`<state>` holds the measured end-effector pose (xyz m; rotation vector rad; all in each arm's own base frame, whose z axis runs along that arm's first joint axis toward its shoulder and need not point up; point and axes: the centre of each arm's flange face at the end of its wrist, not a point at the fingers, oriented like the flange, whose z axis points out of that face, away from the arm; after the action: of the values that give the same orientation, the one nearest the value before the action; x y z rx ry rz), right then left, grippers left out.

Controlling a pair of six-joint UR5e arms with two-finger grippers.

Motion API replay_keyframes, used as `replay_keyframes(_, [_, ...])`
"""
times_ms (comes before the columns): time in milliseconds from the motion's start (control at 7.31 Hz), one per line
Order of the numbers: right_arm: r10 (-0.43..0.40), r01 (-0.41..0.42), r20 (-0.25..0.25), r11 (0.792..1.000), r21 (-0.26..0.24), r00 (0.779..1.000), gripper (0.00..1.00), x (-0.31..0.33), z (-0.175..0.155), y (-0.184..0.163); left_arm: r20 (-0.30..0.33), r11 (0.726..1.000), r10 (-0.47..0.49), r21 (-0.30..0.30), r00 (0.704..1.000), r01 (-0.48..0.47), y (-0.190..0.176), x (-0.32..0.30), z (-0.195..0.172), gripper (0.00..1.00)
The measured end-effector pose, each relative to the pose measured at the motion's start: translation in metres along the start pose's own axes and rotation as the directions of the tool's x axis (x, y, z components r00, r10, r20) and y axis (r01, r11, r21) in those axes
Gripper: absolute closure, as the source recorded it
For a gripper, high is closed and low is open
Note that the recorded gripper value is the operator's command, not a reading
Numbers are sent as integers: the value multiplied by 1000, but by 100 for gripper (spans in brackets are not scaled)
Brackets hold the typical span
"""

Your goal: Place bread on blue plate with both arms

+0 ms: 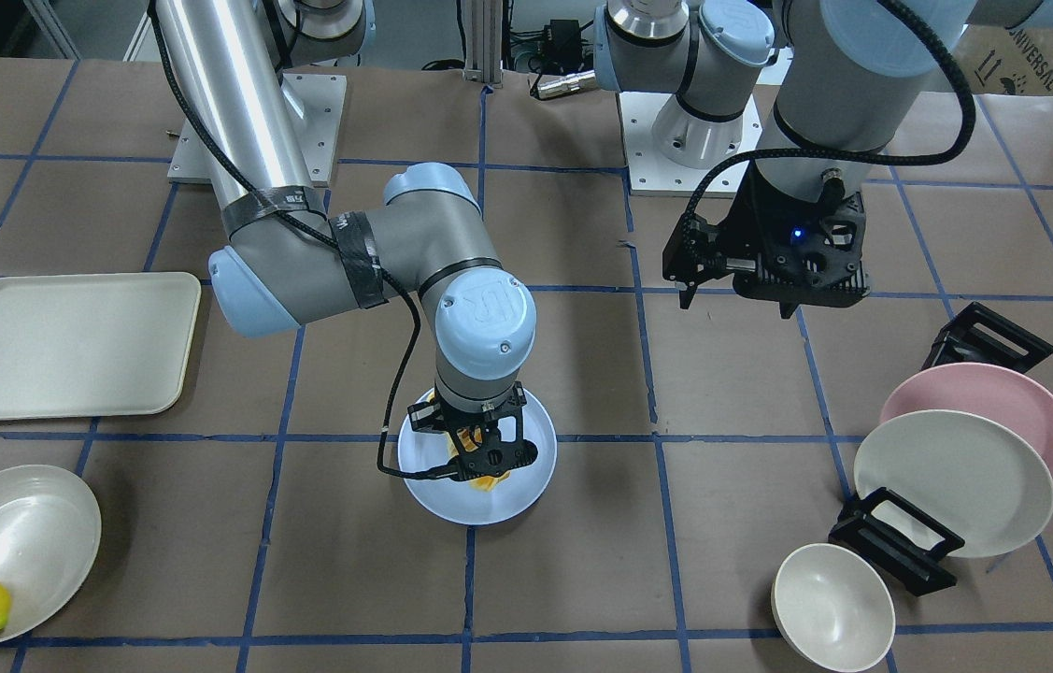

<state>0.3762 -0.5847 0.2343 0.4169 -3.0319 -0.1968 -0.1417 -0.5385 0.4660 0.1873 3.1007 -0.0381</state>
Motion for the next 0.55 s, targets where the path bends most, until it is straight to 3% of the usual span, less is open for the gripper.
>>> replay_keyframes(274, [-3,3,-2,1000,-15,1000,85,-1,6,-1,0,1000,-4,6,1000,4,0,0,-4,0])
replay_keyframes(410, [-3,3,-2,1000,-17,1000,25,-2,5,-1,0,1000,-9,7,1000,9,0,-1,-7,0])
replay_keyframes(547, [-3,3,-2,1000,-19,1000,1,-2,4,-2,0,1000,-19,7,1000,19,-1,-1,-9,0])
